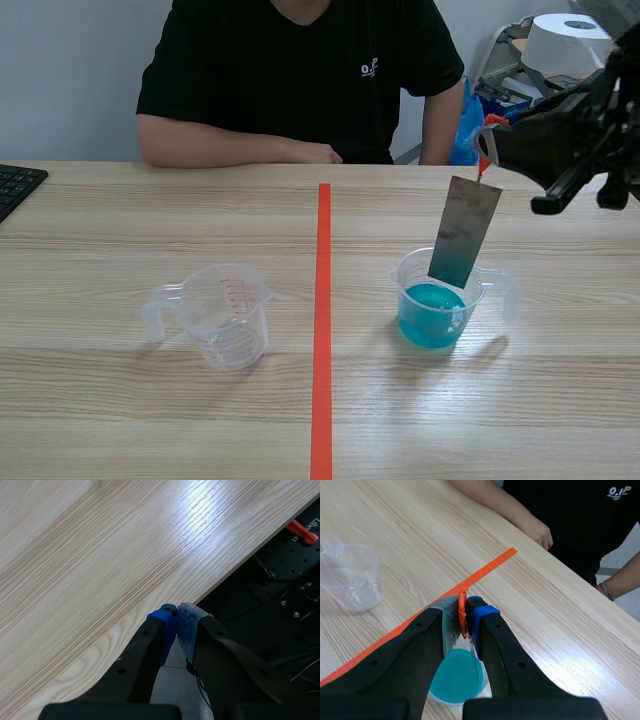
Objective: Do the redox reaction experiment.
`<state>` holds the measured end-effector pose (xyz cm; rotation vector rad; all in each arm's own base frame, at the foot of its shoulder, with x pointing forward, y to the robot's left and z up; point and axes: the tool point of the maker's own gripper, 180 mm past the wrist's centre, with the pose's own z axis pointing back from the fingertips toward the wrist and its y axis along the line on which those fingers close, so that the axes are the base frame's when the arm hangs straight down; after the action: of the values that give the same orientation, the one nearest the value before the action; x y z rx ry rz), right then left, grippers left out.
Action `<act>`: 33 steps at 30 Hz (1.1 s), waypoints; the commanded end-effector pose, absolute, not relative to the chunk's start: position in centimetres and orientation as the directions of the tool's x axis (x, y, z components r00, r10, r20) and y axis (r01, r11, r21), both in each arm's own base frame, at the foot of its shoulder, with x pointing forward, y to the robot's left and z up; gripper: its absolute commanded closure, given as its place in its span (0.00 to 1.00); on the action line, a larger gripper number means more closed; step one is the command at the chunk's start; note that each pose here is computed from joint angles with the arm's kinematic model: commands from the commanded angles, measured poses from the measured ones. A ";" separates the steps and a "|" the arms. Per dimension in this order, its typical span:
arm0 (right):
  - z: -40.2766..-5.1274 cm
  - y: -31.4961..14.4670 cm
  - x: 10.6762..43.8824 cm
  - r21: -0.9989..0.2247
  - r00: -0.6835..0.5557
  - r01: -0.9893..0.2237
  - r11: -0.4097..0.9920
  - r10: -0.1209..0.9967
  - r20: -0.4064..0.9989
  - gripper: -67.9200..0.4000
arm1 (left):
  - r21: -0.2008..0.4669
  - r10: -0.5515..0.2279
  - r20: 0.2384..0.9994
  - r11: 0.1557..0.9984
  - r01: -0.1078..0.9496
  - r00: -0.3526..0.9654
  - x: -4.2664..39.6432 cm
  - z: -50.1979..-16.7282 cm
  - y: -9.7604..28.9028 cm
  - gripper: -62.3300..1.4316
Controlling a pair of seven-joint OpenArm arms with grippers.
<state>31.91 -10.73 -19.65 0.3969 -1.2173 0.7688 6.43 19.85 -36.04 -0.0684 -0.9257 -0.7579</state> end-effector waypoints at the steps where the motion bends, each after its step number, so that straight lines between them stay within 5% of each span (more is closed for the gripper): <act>1: -18.9 -10.4 32.2 -0.140 0.108 -0.716 0.683 0.308 0.945 0.98 | 0.255 -0.555 0.745 0.750 0.610 0.370 6.1 -35.8 20.0 0.91; 33: -23.8 -9.8 32.5 -0.182 0.144 -0.723 0.667 0.403 0.904 0.98 | 0.255 -0.555 0.745 0.750 0.610 0.370 6.1 -35.8 20.0 0.91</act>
<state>32.20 -10.07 -24.58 0.3287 -1.1439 0.8129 6.41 19.85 -36.05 -0.0686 -0.9251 -0.7582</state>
